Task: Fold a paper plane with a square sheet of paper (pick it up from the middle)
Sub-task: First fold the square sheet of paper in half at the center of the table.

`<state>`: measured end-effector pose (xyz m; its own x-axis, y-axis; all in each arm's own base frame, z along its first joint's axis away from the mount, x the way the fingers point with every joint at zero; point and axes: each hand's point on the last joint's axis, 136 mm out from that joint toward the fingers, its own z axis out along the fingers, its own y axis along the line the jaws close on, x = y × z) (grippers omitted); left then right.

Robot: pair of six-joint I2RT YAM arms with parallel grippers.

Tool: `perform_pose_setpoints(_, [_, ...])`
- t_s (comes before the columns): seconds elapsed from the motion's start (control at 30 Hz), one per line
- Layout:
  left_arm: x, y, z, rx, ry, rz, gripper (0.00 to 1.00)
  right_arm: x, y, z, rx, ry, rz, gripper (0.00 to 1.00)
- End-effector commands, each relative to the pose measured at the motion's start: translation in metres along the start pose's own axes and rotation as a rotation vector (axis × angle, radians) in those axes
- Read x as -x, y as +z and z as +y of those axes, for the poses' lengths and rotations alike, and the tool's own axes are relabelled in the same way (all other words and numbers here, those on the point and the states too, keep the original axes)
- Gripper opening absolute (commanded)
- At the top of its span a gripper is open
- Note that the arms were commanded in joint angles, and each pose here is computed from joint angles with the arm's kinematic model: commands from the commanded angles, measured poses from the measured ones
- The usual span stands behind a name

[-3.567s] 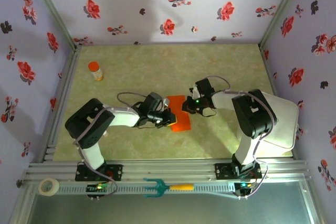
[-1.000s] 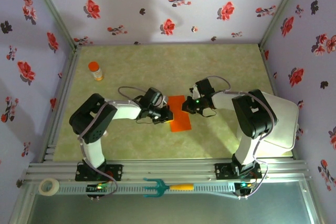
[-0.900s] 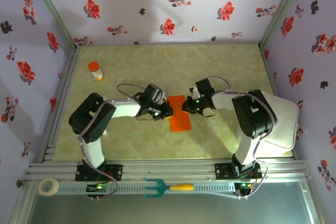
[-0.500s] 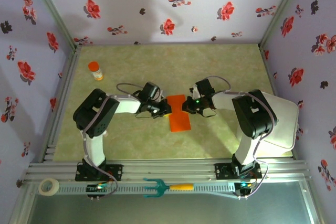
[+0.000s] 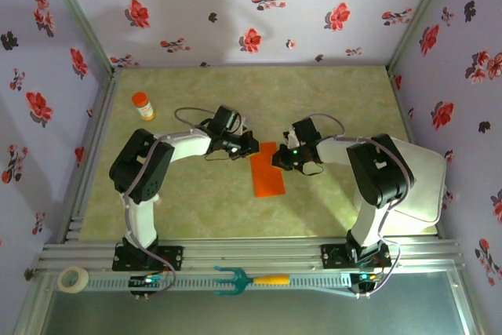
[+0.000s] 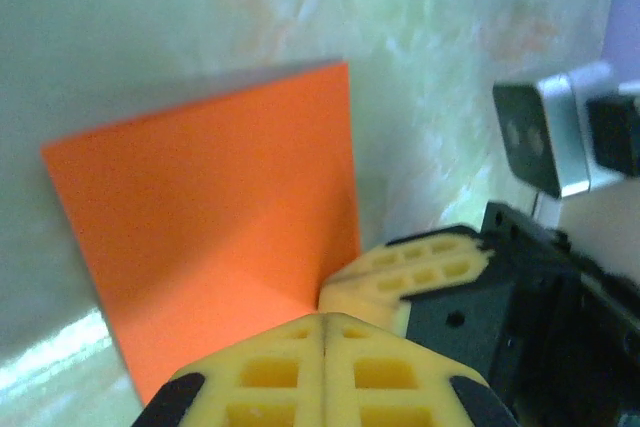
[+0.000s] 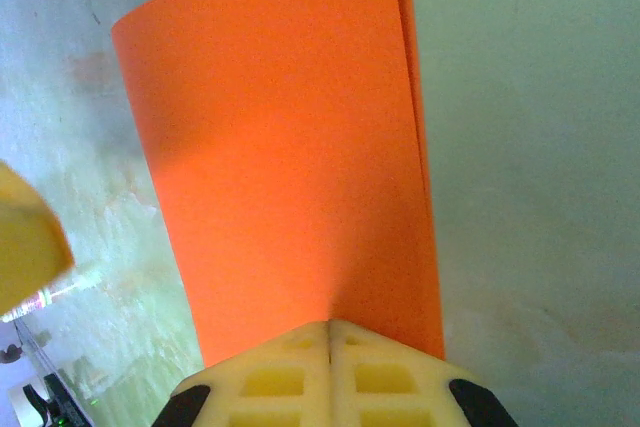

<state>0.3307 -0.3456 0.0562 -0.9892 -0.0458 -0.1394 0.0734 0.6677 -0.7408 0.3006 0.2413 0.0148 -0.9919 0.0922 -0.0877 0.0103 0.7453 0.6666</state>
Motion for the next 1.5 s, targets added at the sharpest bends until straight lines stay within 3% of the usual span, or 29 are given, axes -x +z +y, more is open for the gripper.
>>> perform_pose_setpoints(0.0, [0.000, 0.012, 0.024, 0.026, -0.034, 0.046, 0.01, -0.029, 0.006, -0.057, -0.202, 0.110, 0.060, 0.03])
perform_pose_setpoints(0.5, [0.039, 0.013, 0.056, 0.111, -0.144, -0.048, 0.00, -0.029, 0.005, -0.055, -0.194, 0.106, 0.060, 0.03])
perform_pose_setpoints(0.87, [0.047, 0.004, 0.080, 0.320, -0.221, -0.057, 0.00, -0.027, 0.005, -0.050, -0.175, 0.109, 0.055, 0.04])
perform_pose_setpoints(1.07, [0.056, -0.023, 0.044, 0.286, -0.169, -0.122, 0.02, -0.013, 0.001, -0.025, -0.093, 0.097, 0.021, 0.06])
perform_pose_setpoints(1.17, [0.055, -0.032, 0.020, 0.242, -0.126, -0.133, 0.03, -0.001, -0.009, -0.001, -0.017, 0.084, -0.026, 0.11])
perform_pose_setpoints(1.27, [0.043, -0.034, 0.000, 0.196, -0.063, -0.120, 0.04, 0.003, -0.026, 0.016, 0.016, 0.072, -0.066, 0.23])
perform_pose_setpoints(1.37, [0.030, -0.027, -0.013, 0.139, -0.011, -0.092, 0.05, -0.003, -0.042, 0.010, -0.039, 0.097, -0.106, 0.35])
perform_pose_setpoints(1.47, [0.018, -0.013, -0.008, 0.111, -0.008, -0.054, 0.05, -0.017, -0.050, 0.003, -0.041, 0.133, -0.117, 0.38])
